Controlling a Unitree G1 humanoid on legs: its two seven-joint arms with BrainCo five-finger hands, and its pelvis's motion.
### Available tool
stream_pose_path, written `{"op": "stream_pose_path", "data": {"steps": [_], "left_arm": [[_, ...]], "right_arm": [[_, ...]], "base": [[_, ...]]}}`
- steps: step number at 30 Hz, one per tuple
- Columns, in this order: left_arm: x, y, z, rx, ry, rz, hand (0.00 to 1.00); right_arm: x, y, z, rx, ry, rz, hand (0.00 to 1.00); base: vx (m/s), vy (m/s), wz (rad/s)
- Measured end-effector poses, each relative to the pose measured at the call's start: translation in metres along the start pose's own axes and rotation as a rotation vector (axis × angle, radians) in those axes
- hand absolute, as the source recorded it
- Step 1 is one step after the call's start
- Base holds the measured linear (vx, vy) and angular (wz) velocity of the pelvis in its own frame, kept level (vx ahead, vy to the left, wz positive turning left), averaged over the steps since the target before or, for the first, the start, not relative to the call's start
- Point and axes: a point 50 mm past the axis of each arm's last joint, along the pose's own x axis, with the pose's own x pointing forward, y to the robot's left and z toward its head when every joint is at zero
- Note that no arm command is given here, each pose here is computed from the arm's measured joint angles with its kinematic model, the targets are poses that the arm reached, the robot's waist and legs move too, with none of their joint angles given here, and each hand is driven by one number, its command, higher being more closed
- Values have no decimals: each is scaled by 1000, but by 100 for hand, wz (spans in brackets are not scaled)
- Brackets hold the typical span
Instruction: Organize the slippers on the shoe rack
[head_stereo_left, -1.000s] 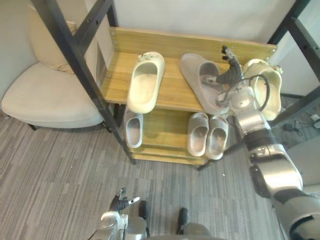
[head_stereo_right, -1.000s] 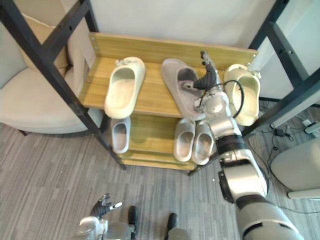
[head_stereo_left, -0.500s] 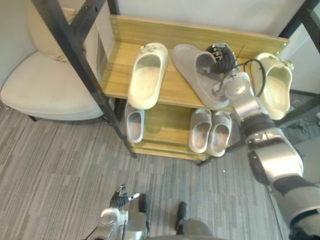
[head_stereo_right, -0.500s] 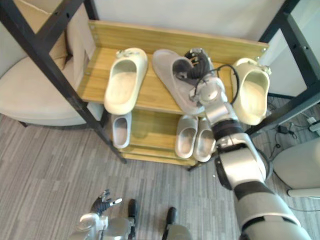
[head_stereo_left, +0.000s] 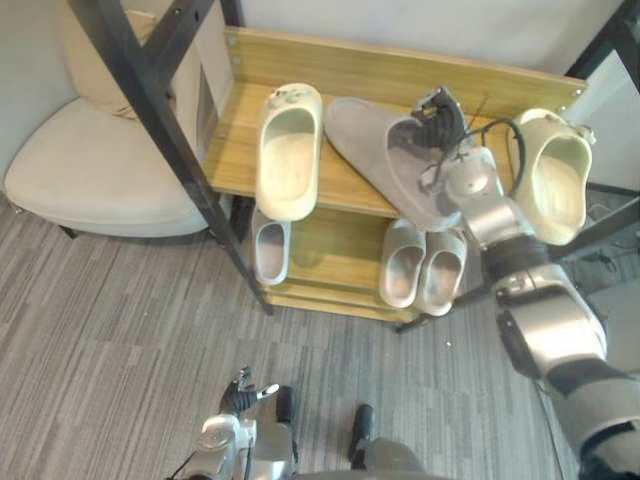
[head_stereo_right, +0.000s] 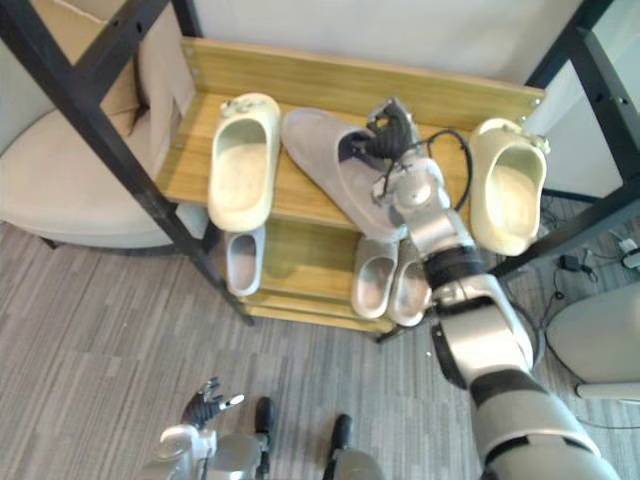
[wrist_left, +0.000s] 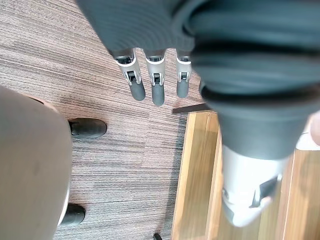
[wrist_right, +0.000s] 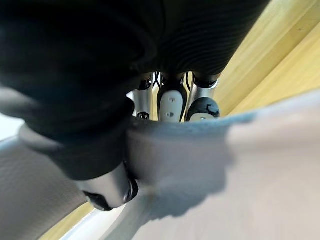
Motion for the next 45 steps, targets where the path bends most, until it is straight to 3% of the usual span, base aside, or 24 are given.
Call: {"op": "stream_pose_path", "data": {"steps": [8, 20, 28, 31, 37, 45], "left_arm": [[-1, 1, -3, 3, 10, 3, 0], [-8, 3, -24, 56, 85, -2, 0], [-13, 1, -37, 62, 136, -12, 0], [-14, -2, -40, 67, 149, -33, 0], [-7, -6, -25, 83, 99, -51, 0], [12, -15, 33, 25, -98, -66, 0]], "right_arm": [[-35, -3, -1, 82, -85, -56, 100], [-123, 5, -9, 257, -160, -62, 100], [-184, 36, -26, 404, -34, 48, 100], [-205, 58, -30, 449, 31, 165, 100], [-204, 80, -39, 463, 81, 252, 100], [-150, 76, -29, 357, -10, 208, 100]], "base": [[0, 0, -2], [-14, 0, -2], [-33, 2, 0], [0, 0, 0], [-75, -1, -1], [-223, -15, 12]]}}
